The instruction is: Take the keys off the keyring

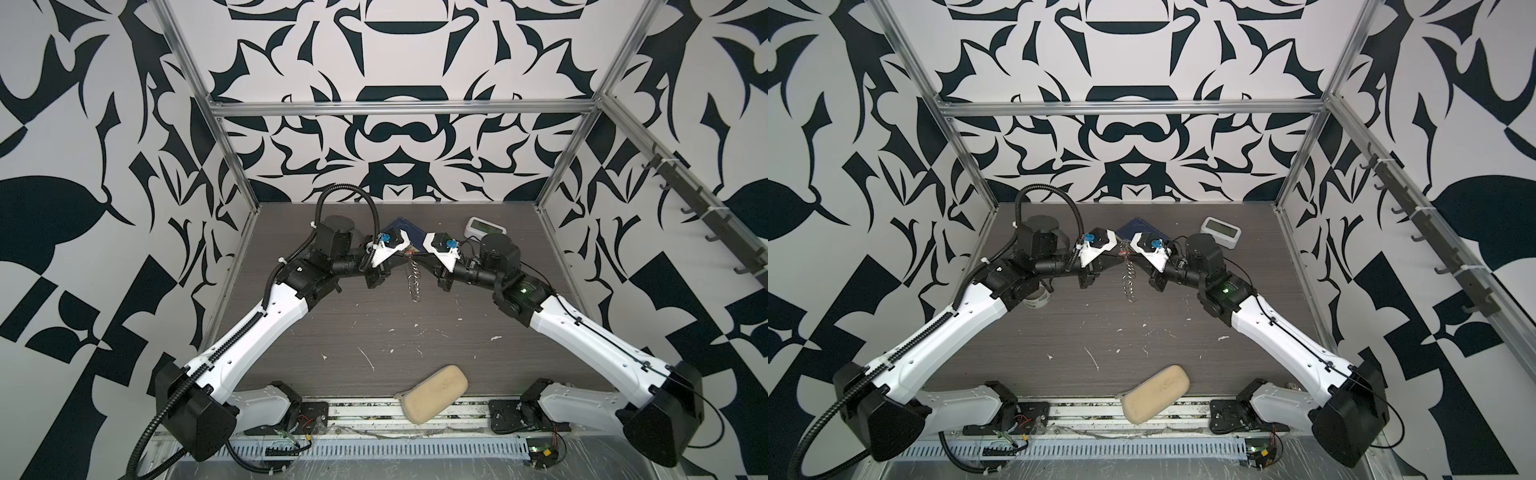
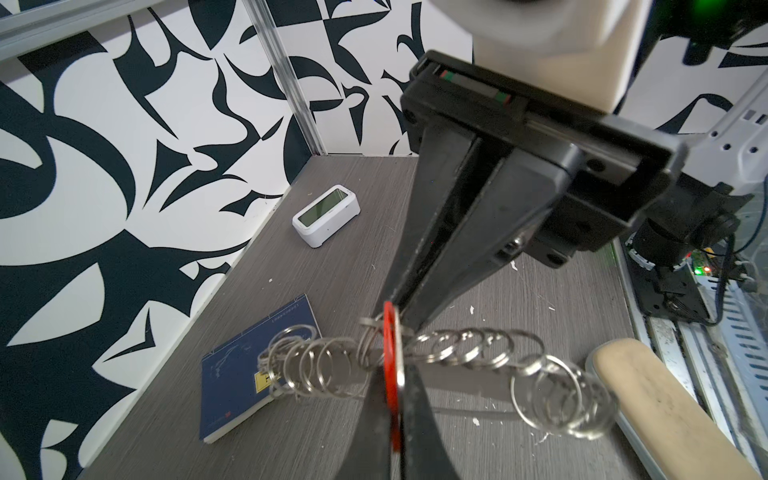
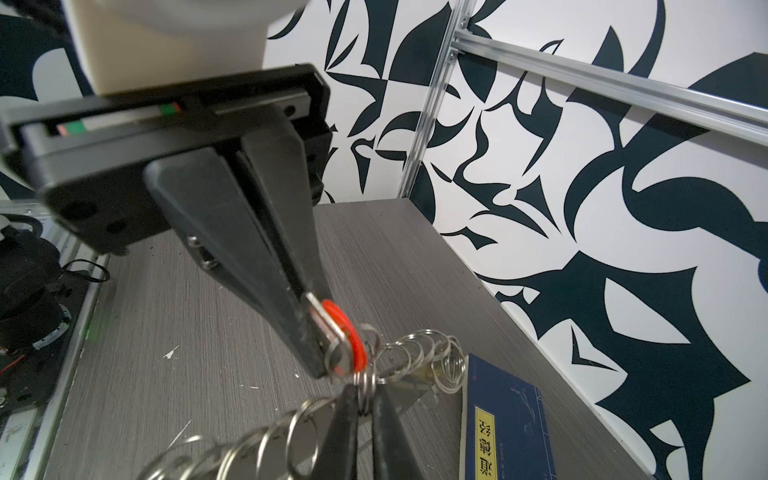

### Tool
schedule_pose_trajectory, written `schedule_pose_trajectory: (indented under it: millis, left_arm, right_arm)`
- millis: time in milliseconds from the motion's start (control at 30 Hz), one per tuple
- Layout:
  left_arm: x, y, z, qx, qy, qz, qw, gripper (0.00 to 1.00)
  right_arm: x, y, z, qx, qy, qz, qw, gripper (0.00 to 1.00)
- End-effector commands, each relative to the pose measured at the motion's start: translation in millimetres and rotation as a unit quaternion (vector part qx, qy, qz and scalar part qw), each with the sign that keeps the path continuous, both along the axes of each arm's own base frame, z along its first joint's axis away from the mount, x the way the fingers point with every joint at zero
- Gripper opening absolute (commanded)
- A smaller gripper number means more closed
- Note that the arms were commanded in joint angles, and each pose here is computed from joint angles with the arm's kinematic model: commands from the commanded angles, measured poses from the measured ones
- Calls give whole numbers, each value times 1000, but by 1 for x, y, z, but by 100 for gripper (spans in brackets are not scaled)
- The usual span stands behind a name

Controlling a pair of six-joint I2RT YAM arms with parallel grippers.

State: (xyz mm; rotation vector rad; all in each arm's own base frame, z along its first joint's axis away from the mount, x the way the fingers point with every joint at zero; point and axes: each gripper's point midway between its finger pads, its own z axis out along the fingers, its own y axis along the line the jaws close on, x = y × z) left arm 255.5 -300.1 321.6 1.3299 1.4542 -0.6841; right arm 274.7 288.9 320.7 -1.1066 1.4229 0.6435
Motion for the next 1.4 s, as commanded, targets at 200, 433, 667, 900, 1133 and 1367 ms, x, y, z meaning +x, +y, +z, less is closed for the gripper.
schedule_pose_trajectory:
  millis: [200, 433, 667, 900, 1133, 1367]
  left_arm:
    - [5, 12, 11, 0, -8, 41, 999, 0]
    - [21, 23, 6, 5, 12, 84, 996, 0]
    - [20, 17, 7, -4, 30, 72, 997, 0]
    - [20, 15, 2, -5, 42, 70, 997, 0]
    - [21, 12, -4, -5, 51, 66, 997, 0]
    - [34, 26, 21, 24, -1, 100, 995, 0]
  right_arm:
    - [-8, -4, 38, 25, -56, 7, 998, 0]
    - [-18, -8, 52, 69, -62, 24, 995, 0]
    - [-20, -12, 67, 114, -68, 28, 991, 0]
    - [-18, -18, 83, 155, -83, 23, 984, 0]
    - [-16, -20, 98, 203, -83, 25, 975, 0]
    - [-3, -22, 40, 126, -46, -16, 991, 0]
